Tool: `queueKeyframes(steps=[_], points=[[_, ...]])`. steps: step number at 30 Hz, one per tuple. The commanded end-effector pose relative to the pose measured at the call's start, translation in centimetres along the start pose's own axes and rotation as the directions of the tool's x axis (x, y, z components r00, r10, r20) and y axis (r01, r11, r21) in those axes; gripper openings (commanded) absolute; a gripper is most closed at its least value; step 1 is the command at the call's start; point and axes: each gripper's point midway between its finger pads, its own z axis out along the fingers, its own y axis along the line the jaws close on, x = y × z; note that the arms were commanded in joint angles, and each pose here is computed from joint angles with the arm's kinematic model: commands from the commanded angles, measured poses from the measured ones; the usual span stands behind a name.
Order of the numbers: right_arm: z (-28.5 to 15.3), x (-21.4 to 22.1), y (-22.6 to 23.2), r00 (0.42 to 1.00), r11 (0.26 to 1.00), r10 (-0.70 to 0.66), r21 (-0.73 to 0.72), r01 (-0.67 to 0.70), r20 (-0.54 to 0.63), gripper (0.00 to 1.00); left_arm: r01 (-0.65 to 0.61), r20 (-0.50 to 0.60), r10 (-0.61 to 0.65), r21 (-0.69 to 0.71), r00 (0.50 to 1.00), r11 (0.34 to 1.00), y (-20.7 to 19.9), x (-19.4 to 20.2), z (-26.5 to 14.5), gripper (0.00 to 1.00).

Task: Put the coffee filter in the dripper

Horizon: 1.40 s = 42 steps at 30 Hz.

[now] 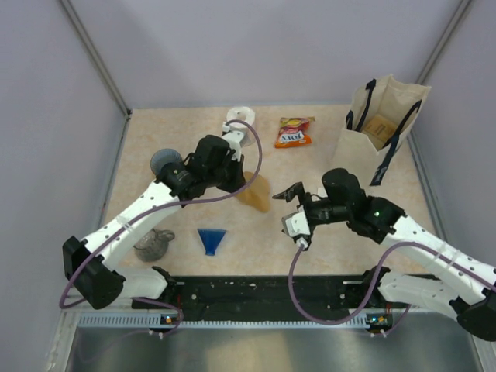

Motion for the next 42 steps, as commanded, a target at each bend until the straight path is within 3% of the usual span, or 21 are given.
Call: queueKeyframes(steps=[1, 8, 14, 20, 23, 29, 36, 42], points=[[-1.3, -2.3, -4.6, 0.997, 0.963, -0.015, 0.271, -0.006, 0.076, 0.99, -0.007, 0.093, 0.018, -0.117, 0.995, 0.993, 1.9, -2.3, -1.0, 0.0], [-4.7, -4.0, -8.3, 0.97, 0.813, 0.079, 0.548, -0.197, 0.23, 0.99, 0.076, 0.195, -0.016, -0.303, 0.981, 0.95, 4.9, -4.6, -3.3, 0.0], [-8.2, -1.6, -10.8, 0.9, 0.542, 0.278, 0.719, -0.436, 0.336, 0.99, 0.179, 0.316, -0.044, -0.412, 0.948, 0.894, 6.8, -6.6, -7.1, 0.0], [-10.7, 1.8, -10.6, 0.815, 0.277, 0.406, 0.794, -0.541, 0.414, 0.99, 0.341, 0.453, -0.049, -0.591, 0.89, 0.731, 10.9, -7.4, -11.8, 0.0], [-11.5, 3.0, -10.4, 0.782, 0.192, 0.448, 0.808, -0.557, 0.433, 0.99, 0.42, 0.501, -0.086, -0.606, 0.861, 0.675, 12.5, -7.4, -13.9, 0.0], [-11.7, 3.6, -10.1, 0.776, 0.165, 0.463, 0.819, -0.55, 0.428, 0.99, 0.57, 0.571, -0.192, -0.611, 0.798, 0.549, 17.6, -6.7, -16.0, 0.0], [-11.9, 4.1, -9.9, 0.784, 0.152, 0.464, 0.835, -0.53, 0.413, 0.99, 0.647, 0.628, -0.251, -0.544, 0.736, 0.535, 20.3, -6.3, -15.2, 0.0], [-11.9, 3.9, -9.9, 0.788, 0.159, 0.448, 0.83, -0.534, 0.421, 0.99, 0.665, 0.649, -0.255, -0.525, 0.717, 0.532, 21.6, -5.3, -14.5, 0.0]])
